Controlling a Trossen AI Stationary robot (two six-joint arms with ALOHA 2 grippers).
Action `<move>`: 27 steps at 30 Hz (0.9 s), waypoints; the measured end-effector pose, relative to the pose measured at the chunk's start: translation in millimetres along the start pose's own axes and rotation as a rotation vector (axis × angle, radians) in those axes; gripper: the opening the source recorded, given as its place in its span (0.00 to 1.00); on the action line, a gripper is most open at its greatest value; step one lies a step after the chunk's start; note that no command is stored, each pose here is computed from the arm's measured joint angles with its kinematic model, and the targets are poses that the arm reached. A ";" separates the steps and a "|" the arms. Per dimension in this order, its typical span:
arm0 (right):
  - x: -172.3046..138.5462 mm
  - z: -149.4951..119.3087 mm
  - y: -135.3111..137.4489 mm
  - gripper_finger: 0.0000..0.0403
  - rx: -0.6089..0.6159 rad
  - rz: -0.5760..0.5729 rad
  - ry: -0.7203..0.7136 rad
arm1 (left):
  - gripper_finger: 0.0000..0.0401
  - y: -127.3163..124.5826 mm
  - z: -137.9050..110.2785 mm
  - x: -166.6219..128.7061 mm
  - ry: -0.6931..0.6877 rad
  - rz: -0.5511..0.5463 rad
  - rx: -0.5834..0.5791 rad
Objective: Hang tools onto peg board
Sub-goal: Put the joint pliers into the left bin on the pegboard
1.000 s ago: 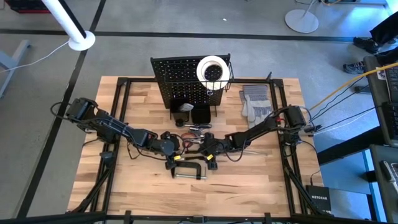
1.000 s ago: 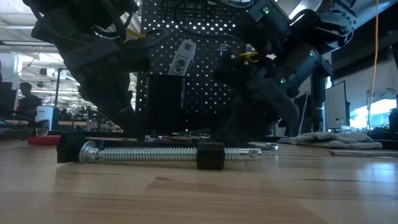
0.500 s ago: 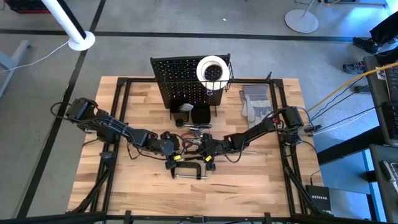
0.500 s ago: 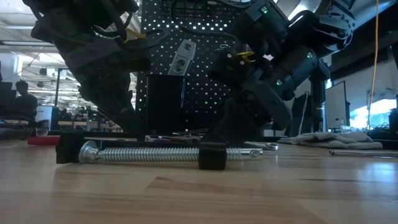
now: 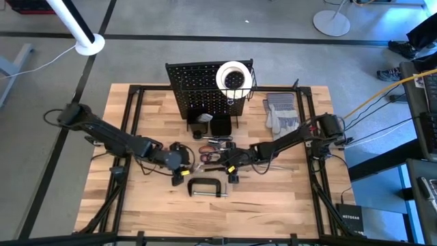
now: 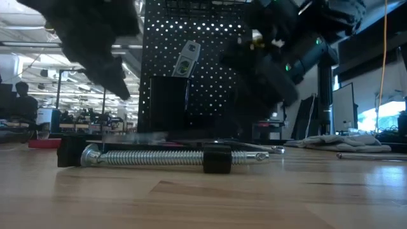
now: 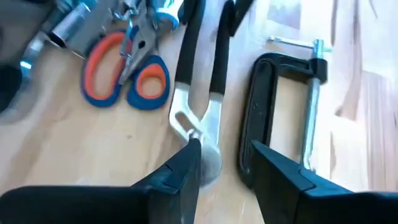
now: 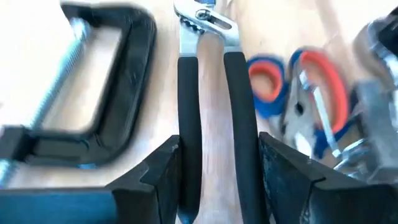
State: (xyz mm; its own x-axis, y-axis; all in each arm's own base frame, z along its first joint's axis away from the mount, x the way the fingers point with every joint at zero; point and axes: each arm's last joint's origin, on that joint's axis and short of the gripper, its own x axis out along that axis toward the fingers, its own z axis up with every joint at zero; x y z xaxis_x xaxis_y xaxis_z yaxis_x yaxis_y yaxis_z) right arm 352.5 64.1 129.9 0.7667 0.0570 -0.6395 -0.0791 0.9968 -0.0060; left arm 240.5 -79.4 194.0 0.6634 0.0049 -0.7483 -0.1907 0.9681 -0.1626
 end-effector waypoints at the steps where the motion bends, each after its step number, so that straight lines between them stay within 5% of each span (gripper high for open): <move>1: -2.7 3.1 0.0 0.44 0.007 0.001 -0.011 | 0.30 -1.8 -1.1 -4.8 -0.013 0.014 0.023; 6: -11.6 10.3 0.5 0.44 0.037 0.014 -0.031 | 0.27 -10.6 -11.4 -18.0 -0.079 0.074 0.112; 16: -20.4 17.3 0.1 0.44 0.045 0.013 -0.050 | 0.35 -10.2 -29.6 -12.2 -0.038 0.074 0.014; 27: -20.4 17.9 0.8 0.44 0.091 0.034 -0.053 | 0.51 -13.2 -38.0 6.8 0.000 0.155 0.263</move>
State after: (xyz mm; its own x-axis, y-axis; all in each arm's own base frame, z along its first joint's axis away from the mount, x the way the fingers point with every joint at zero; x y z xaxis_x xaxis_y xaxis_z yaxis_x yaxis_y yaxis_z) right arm 348.2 64.7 156.8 0.7975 0.0911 -0.5963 -0.0492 0.9951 0.0863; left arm 220.0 -101.8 166.6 0.6406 0.1579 -0.7514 -0.0960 0.9874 0.1256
